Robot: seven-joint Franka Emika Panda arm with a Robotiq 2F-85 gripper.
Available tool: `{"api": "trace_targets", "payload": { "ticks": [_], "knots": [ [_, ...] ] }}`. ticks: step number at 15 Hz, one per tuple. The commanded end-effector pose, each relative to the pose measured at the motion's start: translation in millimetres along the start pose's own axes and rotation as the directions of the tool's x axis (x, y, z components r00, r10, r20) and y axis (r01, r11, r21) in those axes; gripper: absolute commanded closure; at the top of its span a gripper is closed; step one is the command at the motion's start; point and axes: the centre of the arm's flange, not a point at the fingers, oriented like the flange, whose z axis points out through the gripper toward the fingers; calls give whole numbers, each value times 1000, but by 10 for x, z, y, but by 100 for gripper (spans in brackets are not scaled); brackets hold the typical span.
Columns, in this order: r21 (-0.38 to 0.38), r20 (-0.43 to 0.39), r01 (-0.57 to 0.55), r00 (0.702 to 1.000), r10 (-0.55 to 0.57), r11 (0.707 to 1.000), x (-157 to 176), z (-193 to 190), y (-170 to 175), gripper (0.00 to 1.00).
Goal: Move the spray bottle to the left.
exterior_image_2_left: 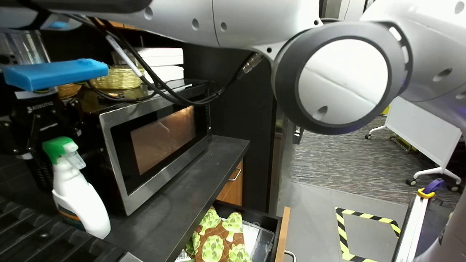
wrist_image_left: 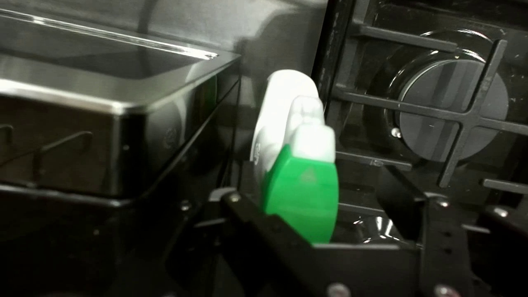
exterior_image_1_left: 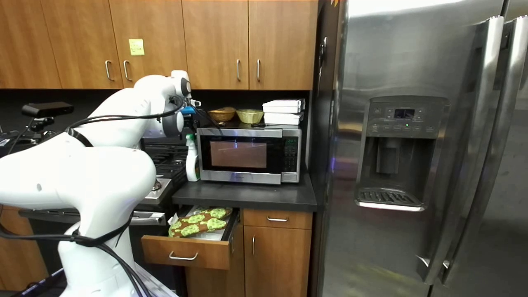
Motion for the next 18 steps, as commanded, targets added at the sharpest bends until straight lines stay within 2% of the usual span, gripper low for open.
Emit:
{"api": "trace_targets", "payload": {
  "ticks": [1, 5, 18],
  "knots": [
    [-36, -19, -22, 1000, 22, 999, 273, -62, 72, 53],
    [-48, -23, -31, 999, 30, 998, 271, -58, 97, 84],
    [-46, 40, -57, 997, 59, 997, 142, -157, 33, 85]
  ]
}}
